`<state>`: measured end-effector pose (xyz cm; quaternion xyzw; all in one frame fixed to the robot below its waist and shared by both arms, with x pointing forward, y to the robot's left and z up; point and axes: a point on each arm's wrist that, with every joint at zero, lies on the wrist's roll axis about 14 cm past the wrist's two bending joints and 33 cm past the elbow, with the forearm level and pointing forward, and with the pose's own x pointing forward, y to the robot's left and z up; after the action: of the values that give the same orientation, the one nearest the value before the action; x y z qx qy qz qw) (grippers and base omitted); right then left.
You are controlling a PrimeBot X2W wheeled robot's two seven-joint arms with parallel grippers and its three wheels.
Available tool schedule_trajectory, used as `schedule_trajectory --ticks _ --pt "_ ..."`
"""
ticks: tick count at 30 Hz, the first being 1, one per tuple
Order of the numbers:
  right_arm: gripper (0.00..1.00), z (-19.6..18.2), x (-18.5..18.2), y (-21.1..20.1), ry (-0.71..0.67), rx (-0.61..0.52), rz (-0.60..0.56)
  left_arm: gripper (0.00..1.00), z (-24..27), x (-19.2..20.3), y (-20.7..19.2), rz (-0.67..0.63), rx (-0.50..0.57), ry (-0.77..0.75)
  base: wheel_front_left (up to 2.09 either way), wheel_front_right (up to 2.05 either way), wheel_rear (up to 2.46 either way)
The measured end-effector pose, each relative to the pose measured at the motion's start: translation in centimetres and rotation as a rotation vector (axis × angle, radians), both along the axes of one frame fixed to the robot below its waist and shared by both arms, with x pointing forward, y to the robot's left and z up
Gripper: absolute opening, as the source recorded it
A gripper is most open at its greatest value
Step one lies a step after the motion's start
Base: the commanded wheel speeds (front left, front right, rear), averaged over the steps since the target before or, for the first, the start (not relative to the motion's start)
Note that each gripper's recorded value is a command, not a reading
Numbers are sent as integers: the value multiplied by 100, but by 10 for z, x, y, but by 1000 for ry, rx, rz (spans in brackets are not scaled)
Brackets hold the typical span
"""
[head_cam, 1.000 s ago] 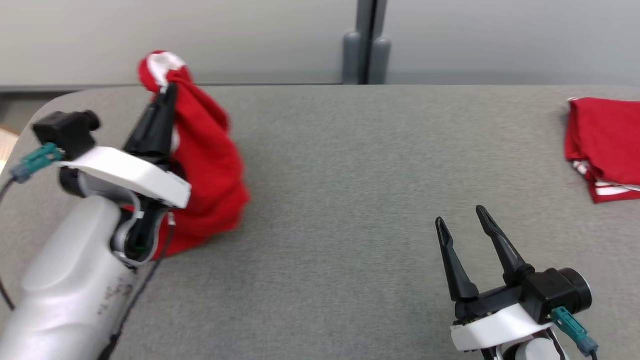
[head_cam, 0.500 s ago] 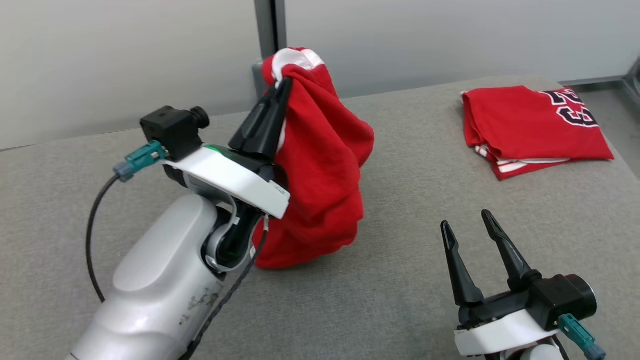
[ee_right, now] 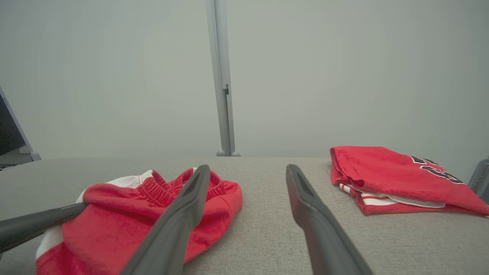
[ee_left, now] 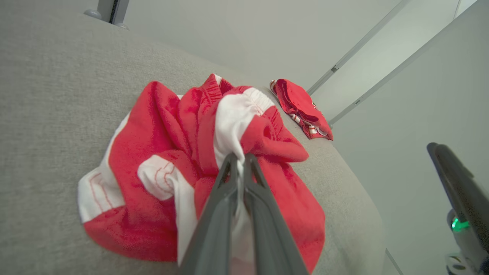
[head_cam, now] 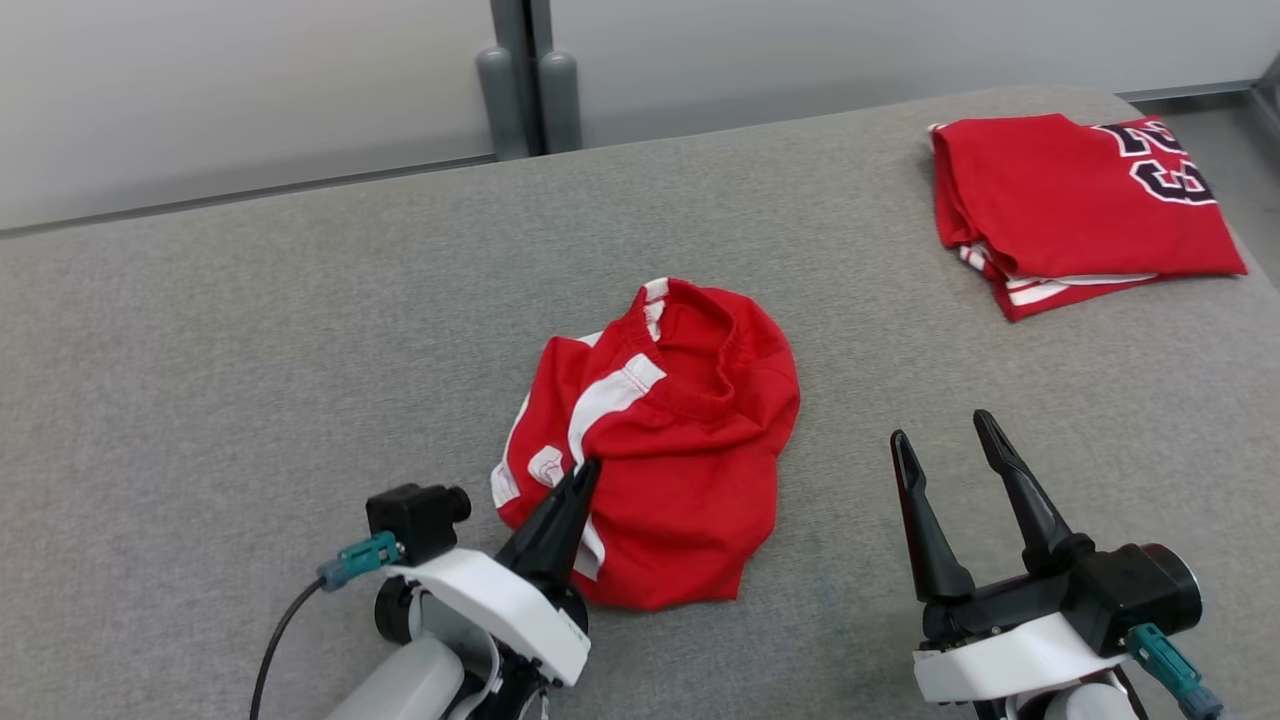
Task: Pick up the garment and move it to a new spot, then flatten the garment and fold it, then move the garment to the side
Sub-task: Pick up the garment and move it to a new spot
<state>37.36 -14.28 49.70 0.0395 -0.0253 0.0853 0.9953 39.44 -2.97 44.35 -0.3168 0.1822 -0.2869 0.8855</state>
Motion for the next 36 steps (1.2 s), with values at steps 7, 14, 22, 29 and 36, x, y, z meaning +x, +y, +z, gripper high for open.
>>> schedule_trajectory --ticks 7,14,22,29,36 --pt "100 -4 8 20 8 9 60 100 -6 -1 29 99 13 8 0 0 0" --pt "100 7 6 43 -26 18 130 100 45 12 99 330 97 -214 0 0 0" --pt "100 17 -10 69 -47 36 211 100 67 -33 187 602 296 -357 0 0 0" --pt "100 20 -26 85 -54 43 261 100 72 -81 226 717 464 -419 0 0 0" --pt "100 20 -37 91 -53 48 282 100 65 -111 235 729 593 -430 0 0 0"
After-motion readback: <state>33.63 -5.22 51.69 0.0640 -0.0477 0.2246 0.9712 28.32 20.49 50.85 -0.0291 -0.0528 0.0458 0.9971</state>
